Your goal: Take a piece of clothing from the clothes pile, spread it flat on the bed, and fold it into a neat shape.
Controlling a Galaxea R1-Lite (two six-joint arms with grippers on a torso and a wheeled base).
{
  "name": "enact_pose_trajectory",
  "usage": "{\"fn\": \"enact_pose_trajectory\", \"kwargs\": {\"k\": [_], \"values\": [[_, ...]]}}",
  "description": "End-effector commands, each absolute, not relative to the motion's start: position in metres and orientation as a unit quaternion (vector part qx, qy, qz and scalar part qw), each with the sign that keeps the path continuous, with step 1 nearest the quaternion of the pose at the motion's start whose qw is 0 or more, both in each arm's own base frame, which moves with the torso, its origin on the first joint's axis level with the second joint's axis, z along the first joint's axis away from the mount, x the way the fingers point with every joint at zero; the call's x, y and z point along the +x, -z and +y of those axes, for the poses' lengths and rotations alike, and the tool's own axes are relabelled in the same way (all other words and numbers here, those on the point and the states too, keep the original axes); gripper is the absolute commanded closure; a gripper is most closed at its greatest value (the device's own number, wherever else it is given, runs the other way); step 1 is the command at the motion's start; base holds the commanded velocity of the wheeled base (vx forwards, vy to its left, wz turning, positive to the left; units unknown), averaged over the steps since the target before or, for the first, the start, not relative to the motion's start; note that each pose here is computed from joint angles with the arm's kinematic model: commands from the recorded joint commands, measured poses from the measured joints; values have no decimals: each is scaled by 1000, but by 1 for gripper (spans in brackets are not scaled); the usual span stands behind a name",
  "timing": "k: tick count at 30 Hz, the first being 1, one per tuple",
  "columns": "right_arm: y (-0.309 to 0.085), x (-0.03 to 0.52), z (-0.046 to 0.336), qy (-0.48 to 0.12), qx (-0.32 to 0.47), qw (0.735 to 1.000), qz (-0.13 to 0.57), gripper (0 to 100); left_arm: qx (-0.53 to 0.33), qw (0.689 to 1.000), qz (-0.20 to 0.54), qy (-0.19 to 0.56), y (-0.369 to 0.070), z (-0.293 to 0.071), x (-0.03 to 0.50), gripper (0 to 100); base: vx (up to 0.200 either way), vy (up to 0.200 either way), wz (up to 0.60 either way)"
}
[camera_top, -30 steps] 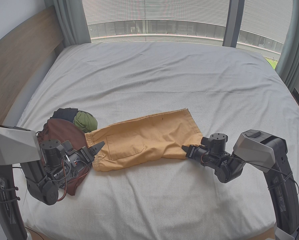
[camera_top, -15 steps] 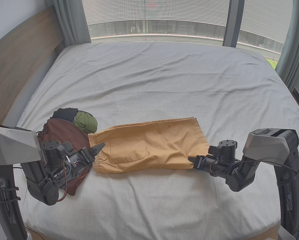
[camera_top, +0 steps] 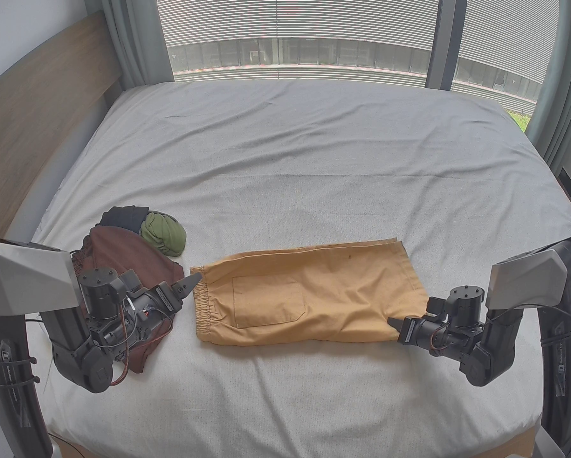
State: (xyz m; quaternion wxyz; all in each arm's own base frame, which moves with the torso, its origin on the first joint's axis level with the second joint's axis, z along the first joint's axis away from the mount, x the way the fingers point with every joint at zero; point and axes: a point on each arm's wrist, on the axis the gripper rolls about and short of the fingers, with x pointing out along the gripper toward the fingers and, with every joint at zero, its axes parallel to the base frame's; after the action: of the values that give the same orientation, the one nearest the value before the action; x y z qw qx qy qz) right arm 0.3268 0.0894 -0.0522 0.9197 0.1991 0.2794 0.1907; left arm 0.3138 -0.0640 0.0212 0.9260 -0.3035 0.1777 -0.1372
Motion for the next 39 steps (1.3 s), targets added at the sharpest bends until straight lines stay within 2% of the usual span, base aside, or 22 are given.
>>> {"fn": "enact_pose_trajectory", "kwargs": {"k": [1,15,29,30,39], "values": [[53,310,78,-175,200,917,297,100,-303,925,180,141,-21,-66,312,0,0,0,0],[60,269,55,-144,183,906,353,100,-302,924,183,146,-22,-70,310,0,0,0,0],[64,267,56,-146,174,905,359,100,-298,920,202,154,-15,-78,304,0,0,0,0],[64,266,57,-147,174,905,360,0,-298,920,205,154,-14,-78,304,0,0,0,0],[53,236,53,-152,174,887,399,0,-295,915,234,145,5,-79,303,0,0,0,0]]}}
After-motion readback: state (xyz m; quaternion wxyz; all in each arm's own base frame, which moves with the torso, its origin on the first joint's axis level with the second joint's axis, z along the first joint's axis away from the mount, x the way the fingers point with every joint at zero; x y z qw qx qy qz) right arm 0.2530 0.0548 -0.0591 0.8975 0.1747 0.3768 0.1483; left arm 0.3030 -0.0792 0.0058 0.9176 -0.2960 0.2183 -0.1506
